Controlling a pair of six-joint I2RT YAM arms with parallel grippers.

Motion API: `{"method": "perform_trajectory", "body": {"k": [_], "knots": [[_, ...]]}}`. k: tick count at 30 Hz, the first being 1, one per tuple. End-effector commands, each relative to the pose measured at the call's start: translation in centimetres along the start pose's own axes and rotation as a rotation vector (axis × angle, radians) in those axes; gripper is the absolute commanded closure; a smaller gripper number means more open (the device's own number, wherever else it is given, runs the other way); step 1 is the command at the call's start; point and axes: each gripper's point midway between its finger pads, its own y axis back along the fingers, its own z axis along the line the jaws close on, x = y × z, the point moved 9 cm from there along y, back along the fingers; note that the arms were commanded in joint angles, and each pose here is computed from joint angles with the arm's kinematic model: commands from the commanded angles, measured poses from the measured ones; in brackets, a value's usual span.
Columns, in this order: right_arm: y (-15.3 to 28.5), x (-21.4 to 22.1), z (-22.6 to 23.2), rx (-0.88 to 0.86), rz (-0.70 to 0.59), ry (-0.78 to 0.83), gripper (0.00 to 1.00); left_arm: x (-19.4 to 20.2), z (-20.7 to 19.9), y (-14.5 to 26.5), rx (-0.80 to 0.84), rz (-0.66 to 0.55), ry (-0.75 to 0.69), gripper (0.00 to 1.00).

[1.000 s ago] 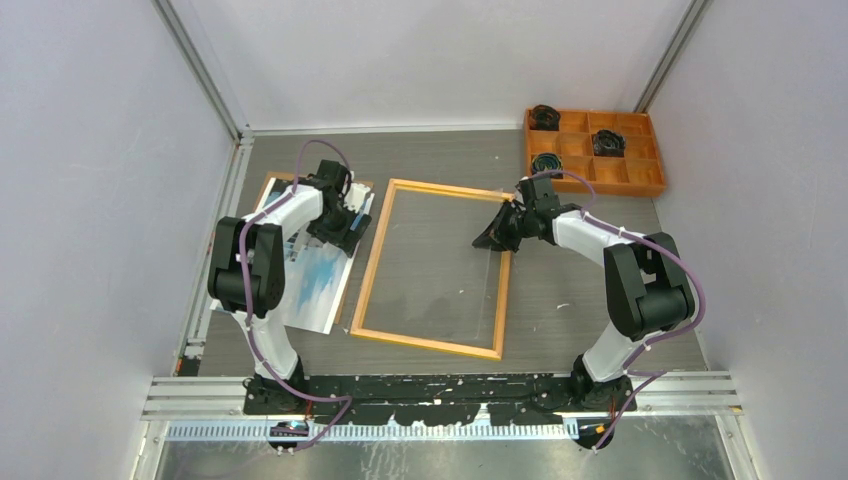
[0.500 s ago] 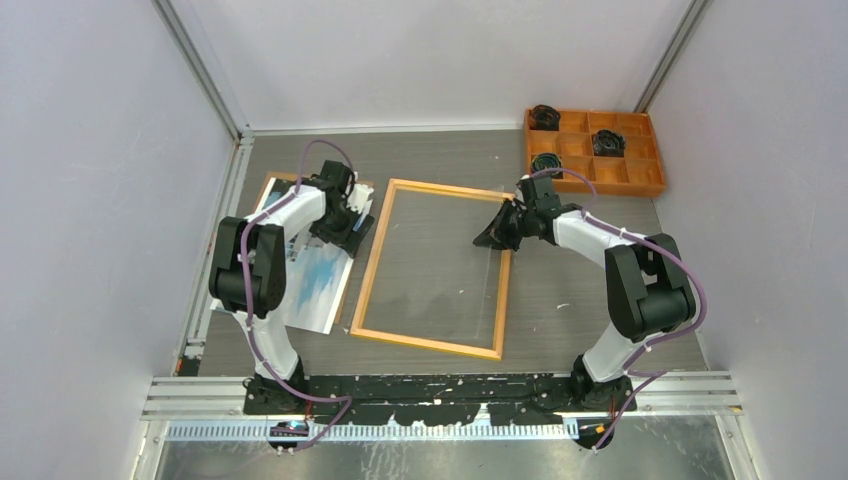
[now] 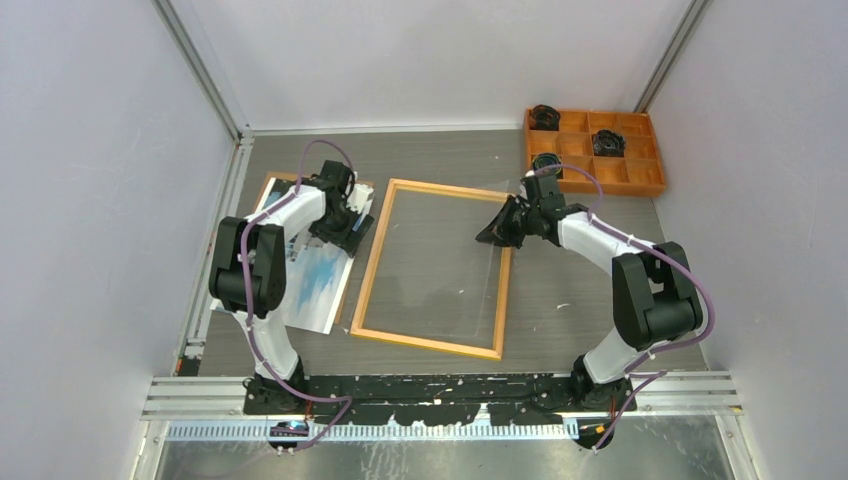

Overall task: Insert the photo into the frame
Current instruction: Place the photo frame item in the photo frame.

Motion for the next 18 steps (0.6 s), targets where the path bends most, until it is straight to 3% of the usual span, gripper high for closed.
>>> {"method": "perform_trajectory", "body": {"k": [1,18], "knots": [[0.8,-0.3,0.1,0.001,-0.058,0.010,0.99,-0.9,0.2,0.9,-0.022,-0.038,-0.001,0.22],[1.1,-1.1,0.2,-0.026,-0.010,0.040,0.99,-1.6,-1.1,0.7,-0.011,-0.045,-0.030,0.22]]}}
